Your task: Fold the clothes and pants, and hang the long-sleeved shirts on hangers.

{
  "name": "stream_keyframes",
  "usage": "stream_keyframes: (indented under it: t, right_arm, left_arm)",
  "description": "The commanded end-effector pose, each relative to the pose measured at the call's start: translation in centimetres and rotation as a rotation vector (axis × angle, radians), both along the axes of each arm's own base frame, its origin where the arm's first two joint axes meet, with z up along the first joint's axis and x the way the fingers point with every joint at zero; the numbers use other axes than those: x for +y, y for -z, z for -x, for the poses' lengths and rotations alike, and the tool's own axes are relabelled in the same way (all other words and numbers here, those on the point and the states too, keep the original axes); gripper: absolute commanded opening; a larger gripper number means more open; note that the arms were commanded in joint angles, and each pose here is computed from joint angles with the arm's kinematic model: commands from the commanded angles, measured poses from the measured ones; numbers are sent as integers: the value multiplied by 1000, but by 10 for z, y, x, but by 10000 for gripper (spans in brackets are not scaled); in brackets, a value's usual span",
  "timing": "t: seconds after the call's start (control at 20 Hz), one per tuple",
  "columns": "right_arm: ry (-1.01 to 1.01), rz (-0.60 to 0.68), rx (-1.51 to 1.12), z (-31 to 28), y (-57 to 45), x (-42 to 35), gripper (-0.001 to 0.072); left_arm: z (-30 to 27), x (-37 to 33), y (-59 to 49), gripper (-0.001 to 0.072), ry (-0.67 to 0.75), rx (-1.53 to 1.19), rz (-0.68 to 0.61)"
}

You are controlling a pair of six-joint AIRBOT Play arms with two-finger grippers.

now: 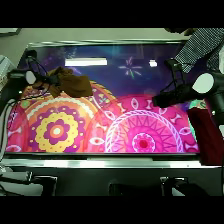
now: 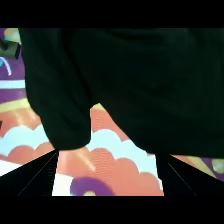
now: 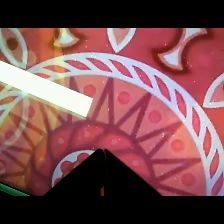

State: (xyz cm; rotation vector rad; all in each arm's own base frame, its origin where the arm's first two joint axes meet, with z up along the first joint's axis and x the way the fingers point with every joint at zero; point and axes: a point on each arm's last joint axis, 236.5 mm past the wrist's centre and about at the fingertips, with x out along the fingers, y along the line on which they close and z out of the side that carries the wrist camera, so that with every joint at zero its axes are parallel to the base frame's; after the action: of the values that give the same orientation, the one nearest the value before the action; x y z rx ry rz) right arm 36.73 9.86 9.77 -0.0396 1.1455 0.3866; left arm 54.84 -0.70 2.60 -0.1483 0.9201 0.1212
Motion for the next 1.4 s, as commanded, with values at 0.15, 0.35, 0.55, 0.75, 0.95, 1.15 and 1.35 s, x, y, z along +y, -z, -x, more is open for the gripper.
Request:
stream_keyframes:
  t: [0.15, 0.35, 0.55, 0.75, 0.95, 1.15, 1.35]
  right_arm:
    - [22, -13, 1, -1, -1, 1, 38]
    - [56, -29, -27, -9, -5, 1, 100]
    - [83, -25, -4, -6, -2, -2, 100]
    - [236, 84, 92, 10, 10, -37, 99]
    - [357, 289, 184, 45, 9, -90, 99]
    - [450, 485, 199, 79, -16, -141, 98]
    - [448, 459, 157, 81, -26, -139, 95]
  left_arm:
    - [-68, -1, 89, 705, -47, -60, 42]
    - [-60, -4, 97, 20, -63, 20, 62]
    - [-41, -64, 23, 14, 59, 56, 224]
    - [35, -191, -36, 14, 318, 183, 405]
    - [119, -325, -38, 14, 527, 320, 481]
    - [186, -428, 4, 14, 644, 400, 482]
    - [212, -449, 62, 106, 565, 541, 474]
